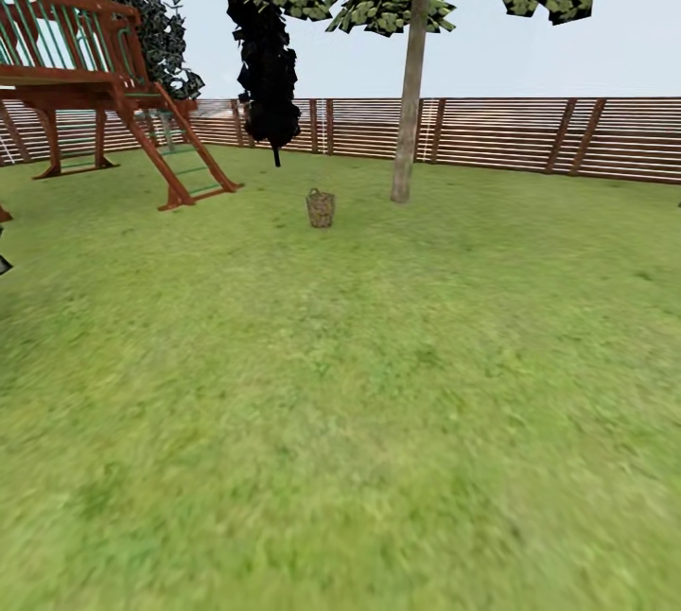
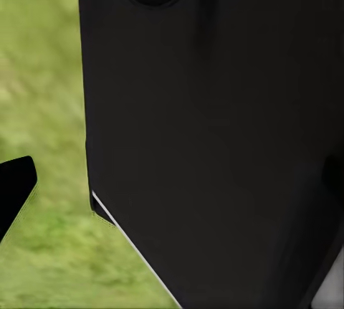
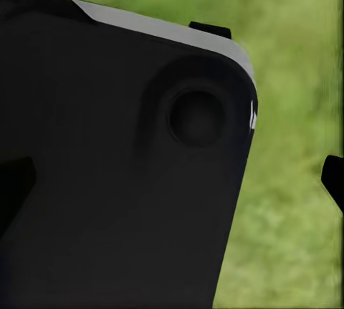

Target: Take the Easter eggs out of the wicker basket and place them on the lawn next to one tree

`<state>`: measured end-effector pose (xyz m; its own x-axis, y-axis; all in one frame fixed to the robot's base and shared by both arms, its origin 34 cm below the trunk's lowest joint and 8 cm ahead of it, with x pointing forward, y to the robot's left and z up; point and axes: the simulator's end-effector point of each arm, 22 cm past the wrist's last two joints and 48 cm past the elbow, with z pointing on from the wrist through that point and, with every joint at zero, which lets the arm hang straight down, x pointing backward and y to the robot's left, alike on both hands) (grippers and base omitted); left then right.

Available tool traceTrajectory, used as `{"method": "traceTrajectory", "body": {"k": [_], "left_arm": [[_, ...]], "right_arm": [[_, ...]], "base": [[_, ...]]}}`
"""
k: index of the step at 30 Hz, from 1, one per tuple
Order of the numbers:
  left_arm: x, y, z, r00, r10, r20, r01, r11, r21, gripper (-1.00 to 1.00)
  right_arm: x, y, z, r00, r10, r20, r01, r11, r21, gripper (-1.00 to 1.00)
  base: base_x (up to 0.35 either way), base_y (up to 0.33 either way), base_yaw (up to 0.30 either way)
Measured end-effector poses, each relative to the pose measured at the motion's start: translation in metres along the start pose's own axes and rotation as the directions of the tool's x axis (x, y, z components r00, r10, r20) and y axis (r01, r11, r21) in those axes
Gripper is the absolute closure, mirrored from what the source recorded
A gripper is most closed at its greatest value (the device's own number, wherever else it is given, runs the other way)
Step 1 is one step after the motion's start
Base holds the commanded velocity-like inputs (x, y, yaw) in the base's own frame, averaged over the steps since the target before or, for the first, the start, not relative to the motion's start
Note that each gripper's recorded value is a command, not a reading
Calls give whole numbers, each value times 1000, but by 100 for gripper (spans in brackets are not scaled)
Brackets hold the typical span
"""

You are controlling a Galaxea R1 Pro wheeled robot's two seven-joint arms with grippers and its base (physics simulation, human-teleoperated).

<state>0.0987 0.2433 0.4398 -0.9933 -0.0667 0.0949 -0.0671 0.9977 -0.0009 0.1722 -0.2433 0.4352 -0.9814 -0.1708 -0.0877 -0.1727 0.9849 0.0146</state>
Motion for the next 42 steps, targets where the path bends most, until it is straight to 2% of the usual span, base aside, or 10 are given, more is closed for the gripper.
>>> {"method": "traceTrajectory", "body": {"k": [42], "left_arm": [[1,0,0,1000,1,-2,-1,1000,0,-100]], "right_arm": [[-2,1,0,1000,5,4,-5,1000,0,-100]], "base": [[337,0,0]]}}
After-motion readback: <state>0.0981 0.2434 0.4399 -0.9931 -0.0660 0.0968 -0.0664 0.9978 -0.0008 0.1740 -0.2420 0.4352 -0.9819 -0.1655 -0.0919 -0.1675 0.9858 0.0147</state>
